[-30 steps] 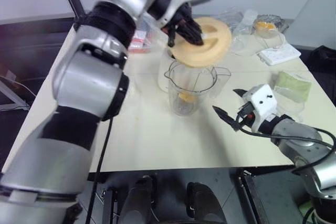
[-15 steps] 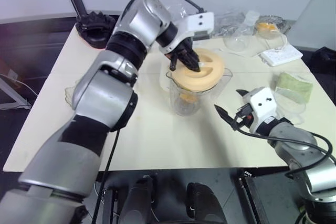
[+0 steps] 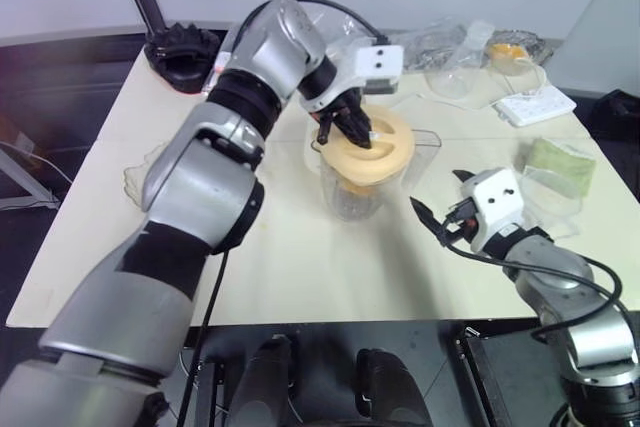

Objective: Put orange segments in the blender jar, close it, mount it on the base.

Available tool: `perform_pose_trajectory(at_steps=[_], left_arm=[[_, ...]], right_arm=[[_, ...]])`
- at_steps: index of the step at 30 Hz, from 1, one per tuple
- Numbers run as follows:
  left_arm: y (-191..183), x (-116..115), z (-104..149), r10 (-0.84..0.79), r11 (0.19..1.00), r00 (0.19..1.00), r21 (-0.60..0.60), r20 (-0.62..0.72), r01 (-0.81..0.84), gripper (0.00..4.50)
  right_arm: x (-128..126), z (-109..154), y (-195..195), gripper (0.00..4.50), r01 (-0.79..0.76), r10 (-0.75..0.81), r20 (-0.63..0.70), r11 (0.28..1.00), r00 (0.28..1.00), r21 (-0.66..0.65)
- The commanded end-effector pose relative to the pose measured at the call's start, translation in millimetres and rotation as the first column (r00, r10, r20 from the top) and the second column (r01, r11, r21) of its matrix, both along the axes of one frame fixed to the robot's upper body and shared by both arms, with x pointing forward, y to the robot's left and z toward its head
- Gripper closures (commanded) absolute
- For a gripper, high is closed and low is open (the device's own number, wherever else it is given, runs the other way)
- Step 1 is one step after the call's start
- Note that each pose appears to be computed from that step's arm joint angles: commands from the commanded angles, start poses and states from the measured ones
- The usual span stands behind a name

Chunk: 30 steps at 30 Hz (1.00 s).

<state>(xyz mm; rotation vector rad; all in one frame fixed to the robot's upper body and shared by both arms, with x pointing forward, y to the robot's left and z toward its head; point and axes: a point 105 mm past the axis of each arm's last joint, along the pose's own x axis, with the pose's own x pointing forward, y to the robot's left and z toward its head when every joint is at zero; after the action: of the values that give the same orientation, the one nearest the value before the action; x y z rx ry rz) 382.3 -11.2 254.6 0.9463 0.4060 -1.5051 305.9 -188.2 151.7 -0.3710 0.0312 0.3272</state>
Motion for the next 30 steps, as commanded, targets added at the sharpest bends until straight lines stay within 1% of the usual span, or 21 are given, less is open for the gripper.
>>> perform_pose_trajectory(at_steps=[1, 5, 9, 11, 13, 17, 21, 22, 23, 25, 28, 29, 30], left_arm=[[4, 3, -18, 0.017, 1.0, 0.999, 0.013, -0.035, -0.016, 4.25], [6, 1, -22, -0.001, 1.0, 0.999, 0.012, -0.052, 0.002, 4.25], [13, -1, -27, -0.016, 0.998, 0.997, 0.052, -0.07, 0.02, 4.25], [15, -1, -29, -0.004, 0.998, 0.995, 0.061, -0.095, 0.01, 4.25], [14, -4, -27, 0.003, 0.999, 0.99, 0.044, -0.14, 0.004, 4.25], [13, -1, -30, 0.008, 0.999, 0.994, 0.049, -0.112, -0.003, 4.25], [12, -2, -32, 0.001, 0.999, 0.993, 0.048, -0.117, 0.004, 4.25], [12, -2, -33, 0.0, 0.999, 0.993, 0.048, -0.117, 0.006, 4.25], [12, -3, -34, -0.003, 0.999, 0.993, 0.049, -0.118, 0.009, 4.25], [13, -3, -35, -0.008, 0.999, 0.992, 0.052, -0.122, 0.015, 4.25], [15, -4, -36, -0.016, 0.998, 0.992, 0.053, -0.126, 0.023, 4.25], [16, -4, -37, -0.018, 0.998, 0.992, 0.053, -0.126, 0.025, 4.25], [17, -3, -37, -0.013, 0.999, 0.992, 0.05, -0.125, 0.02, 4.25]], right_arm=[[17, 11, -3, 0.0, 0.039, -0.043, 0.081, 0.998, 0.996, 0.054], [33, 7, 4, 0.0, 0.013, -0.022, 0.083, 0.994, 0.996, 0.106], [49, 6, 18, 0.0, -0.036, 0.022, 0.083, 0.983, 0.996, 0.177], [52, 5, 24, 0.0, -0.05, 0.035, 0.084, 0.981, 0.996, 0.187], [55, 5, 28, 0.0, -0.057, 0.041, 0.087, 0.981, 0.995, 0.187], [58, 6, 33, 0.0, -0.061, 0.042, 0.099, 0.978, 0.994, 0.199], [60, 4, 35, 0.0, -0.05, 0.031, 0.096, 0.977, 0.995, 0.206], [60, 3, 35, 0.52, -0.047, 0.028, 0.095, 0.977, 0.995, 0.207], [60, 3, 34, 0.81, -0.041, 0.022, 0.094, 0.977, 0.995, 0.208], [61, 2, 34, 1.72, -0.033, 0.014, 0.091, 0.978, 0.996, 0.207], [62, 1, 35, 3.31, -0.026, 0.008, 0.091, 0.979, 0.996, 0.201], [62, 1, 35, 3.51, -0.026, 0.008, 0.091, 0.979, 0.996, 0.2], [62, 1, 36, 3.5, -0.025, 0.007, 0.092, 0.979, 0.996, 0.201]])
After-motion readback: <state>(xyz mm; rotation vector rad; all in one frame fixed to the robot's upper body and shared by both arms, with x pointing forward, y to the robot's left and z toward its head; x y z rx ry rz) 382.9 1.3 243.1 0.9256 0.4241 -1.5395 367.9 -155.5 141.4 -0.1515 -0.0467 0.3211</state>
